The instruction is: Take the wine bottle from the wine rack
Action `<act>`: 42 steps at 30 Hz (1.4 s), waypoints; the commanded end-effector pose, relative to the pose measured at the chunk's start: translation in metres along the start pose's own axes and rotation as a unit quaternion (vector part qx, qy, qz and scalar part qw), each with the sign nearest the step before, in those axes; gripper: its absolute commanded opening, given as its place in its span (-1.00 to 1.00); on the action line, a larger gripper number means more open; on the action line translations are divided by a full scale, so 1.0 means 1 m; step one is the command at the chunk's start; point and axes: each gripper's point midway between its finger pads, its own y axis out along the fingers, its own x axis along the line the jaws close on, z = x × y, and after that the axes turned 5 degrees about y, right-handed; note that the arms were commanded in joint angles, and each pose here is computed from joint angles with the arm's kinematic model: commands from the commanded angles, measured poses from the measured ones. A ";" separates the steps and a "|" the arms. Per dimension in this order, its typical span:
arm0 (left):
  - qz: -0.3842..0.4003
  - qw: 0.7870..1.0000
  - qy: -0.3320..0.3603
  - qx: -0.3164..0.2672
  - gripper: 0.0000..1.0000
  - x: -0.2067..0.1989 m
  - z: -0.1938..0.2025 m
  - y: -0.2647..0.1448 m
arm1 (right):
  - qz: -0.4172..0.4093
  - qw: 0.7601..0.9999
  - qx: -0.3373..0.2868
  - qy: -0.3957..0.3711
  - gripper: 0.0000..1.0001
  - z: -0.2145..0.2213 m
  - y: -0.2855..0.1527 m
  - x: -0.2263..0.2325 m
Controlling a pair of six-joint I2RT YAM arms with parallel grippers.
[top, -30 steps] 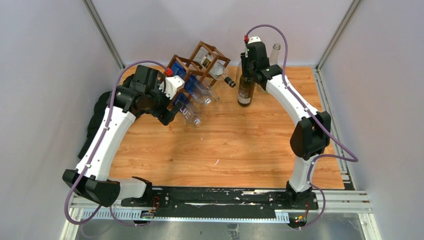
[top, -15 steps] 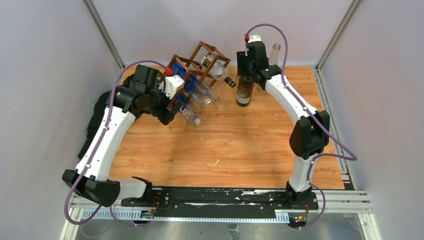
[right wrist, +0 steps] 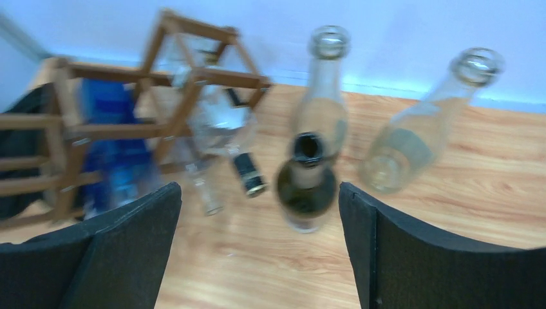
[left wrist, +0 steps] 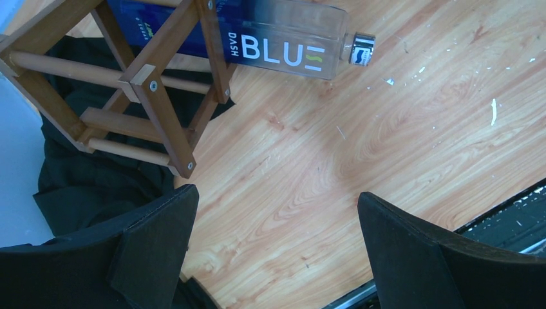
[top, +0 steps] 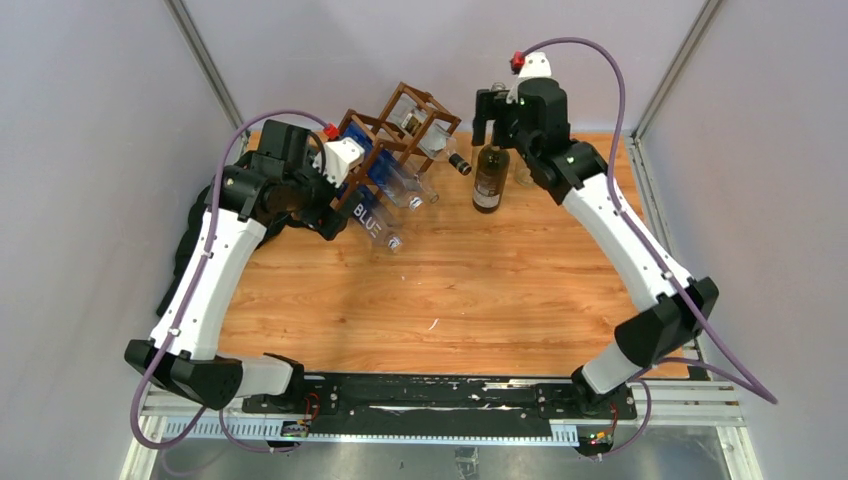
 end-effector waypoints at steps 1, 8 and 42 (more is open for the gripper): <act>0.003 1.000 -0.004 0.004 1.00 0.004 -0.001 0.002 | -0.115 0.992 0.056 -0.005 0.90 0.045 -0.023 0.069; 0.000 1.000 -0.005 0.007 1.00 0.004 0.002 0.002 | -0.246 0.954 0.163 0.042 0.92 0.119 -0.016 0.133; -0.001 1.000 0.021 0.008 1.00 0.001 0.012 -0.003 | -0.302 0.901 0.260 0.171 0.97 0.209 0.082 0.206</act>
